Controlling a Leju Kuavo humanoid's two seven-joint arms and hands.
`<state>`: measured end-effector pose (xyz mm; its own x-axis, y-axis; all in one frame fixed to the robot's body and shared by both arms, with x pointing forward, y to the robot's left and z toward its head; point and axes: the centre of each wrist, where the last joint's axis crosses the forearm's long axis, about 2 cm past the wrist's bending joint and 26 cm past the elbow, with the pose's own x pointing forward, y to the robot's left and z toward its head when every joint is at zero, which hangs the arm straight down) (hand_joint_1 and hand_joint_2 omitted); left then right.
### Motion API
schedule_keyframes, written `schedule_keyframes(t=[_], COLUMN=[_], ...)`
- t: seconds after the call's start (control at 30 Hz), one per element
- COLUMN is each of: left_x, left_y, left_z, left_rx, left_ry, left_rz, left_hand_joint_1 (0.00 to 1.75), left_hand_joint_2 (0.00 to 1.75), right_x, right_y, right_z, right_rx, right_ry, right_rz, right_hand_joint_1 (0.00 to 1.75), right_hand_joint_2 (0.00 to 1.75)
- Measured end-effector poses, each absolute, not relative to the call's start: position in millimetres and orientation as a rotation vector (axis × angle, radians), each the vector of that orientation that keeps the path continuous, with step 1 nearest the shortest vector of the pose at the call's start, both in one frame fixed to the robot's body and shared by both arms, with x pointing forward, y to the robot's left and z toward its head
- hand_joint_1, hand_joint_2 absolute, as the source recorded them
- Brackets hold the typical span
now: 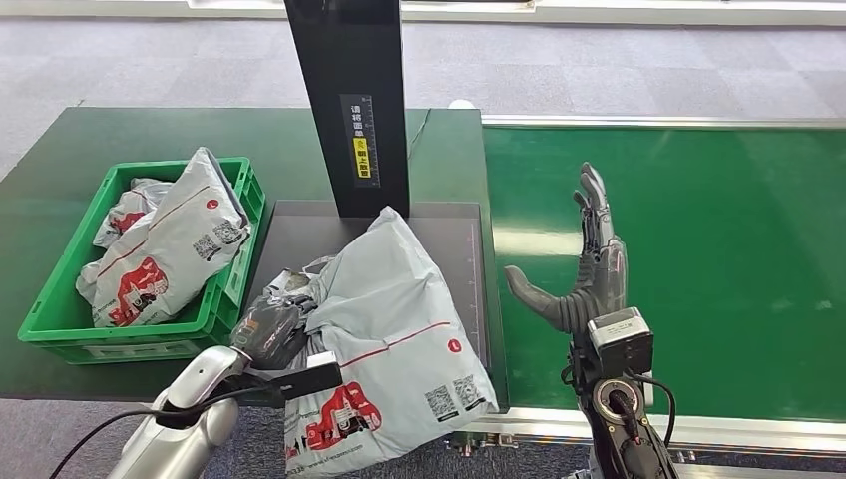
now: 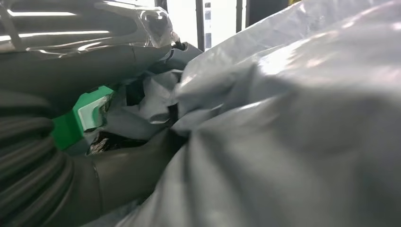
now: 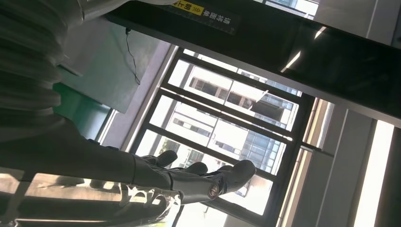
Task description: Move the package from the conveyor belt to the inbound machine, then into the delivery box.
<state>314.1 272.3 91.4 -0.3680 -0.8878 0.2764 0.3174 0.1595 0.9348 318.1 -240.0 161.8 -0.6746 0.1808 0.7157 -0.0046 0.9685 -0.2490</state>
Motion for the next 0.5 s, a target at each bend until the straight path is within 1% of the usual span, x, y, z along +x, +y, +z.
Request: schedule_keyframes(t=[0.17,0.5], left_x=[314.0,313.9], left_y=[267.4,262.5], left_z=[92.5,92.9], left_rx=[0.607,0.598], left_ry=[-1.464,-1.482], left_rz=[-1.425,-1.416], left_hand_joint_1=[1.75,1.75], left_hand_joint_2=[1.75,1.75], right_x=[317.8,317.7], right_y=[-240.1,-240.0], right_z=[161.2,161.0], right_rx=[-0.122,-0.121], right_ry=[-2.294,-2.293], right_rz=[0.294,0.294], right_hand_joint_1=[0.00,0.00], right_hand_joint_2=[1.75,1.75])
